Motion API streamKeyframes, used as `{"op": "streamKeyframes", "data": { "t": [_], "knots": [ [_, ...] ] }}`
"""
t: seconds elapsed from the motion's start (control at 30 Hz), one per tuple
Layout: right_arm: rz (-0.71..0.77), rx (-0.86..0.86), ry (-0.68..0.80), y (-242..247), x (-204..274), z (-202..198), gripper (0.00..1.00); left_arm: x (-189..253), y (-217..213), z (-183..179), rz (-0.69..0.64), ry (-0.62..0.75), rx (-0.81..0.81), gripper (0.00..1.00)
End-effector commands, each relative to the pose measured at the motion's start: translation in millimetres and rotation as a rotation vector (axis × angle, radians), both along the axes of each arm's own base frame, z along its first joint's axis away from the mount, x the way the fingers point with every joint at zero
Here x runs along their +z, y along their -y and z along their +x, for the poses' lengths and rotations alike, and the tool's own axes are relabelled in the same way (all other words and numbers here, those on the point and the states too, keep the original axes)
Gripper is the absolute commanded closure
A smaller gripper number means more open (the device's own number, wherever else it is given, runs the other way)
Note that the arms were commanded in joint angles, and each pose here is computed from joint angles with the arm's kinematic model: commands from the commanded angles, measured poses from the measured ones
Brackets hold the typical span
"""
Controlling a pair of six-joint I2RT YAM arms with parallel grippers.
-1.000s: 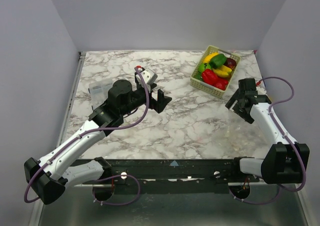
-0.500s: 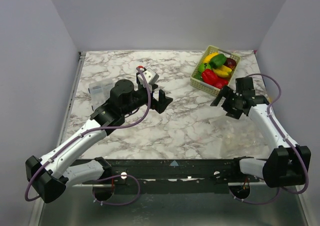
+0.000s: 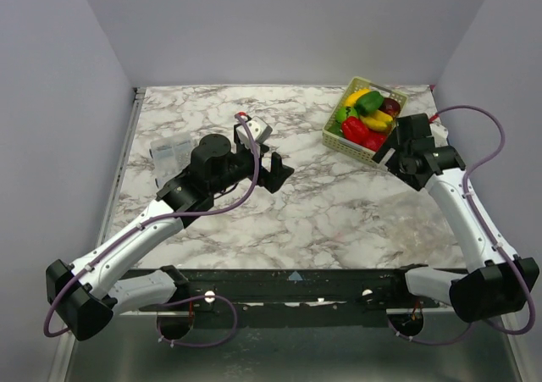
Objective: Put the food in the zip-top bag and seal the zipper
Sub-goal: Pick up the zipper food storage bag at the center of the board.
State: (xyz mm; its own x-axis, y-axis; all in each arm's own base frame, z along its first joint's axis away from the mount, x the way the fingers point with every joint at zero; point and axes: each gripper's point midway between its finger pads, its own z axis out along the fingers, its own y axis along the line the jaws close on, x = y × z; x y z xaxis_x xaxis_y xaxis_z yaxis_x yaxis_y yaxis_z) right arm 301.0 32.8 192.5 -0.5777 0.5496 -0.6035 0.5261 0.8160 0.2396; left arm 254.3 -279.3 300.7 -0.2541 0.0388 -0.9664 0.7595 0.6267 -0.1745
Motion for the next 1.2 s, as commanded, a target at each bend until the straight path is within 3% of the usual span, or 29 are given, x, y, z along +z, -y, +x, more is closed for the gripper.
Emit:
{"op": "streamKeyframes", "data": {
  "t": [0.0, 0.27, 0.43, 0.63, 0.93, 1.03, 1.07, 1.17],
  "knots": [
    [-0.304, -0.222, -0.149, 64.9, -16.4, -34.4, 0.00, 4.1, 0.6, -2.2, 0.000, -0.005, -0.004, 0.04],
    [-0.542, -0.192, -0.483, 86.2, -61.0, -36.0, 0.01, 2.9, -1.4, -0.5, 0.003, -0.004, 0.011, 0.05],
    [-0.609, -0.212, -0.509, 94.6, -60.7, -38.8, 0.09, 3.5, -1.3, -1.4, -0.003, 0.004, 0.006, 0.05],
    [-0.594, -0.152, -0.535, 90.3, -73.3, -36.0, 0.28, 0.3, 3.2, -2.2, -0.001, -0.030, -0.008, 0.05],
    [-0.613, -0.118, -0.556, 86.1, -81.5, -29.2, 0.43, 4.5, 6.8, -3.0, -0.031, -0.054, -0.010, 0.08],
    [-0.629, -0.098, -0.551, 80.7, -83.6, -26.9, 0.59, 5.8, 4.7, -2.0, -0.052, -0.062, 0.013, 0.02],
    [-0.636, -0.090, -0.551, 79.0, -85.0, -26.6, 0.60, 6.4, 3.0, -0.6, -0.054, -0.067, 0.027, 0.01],
    [-0.655, -0.089, -0.551, 77.6, -88.0, -27.3, 0.76, 10.9, -3.6, 1.8, -0.089, -0.101, 0.076, 0.01]
  ]
}}
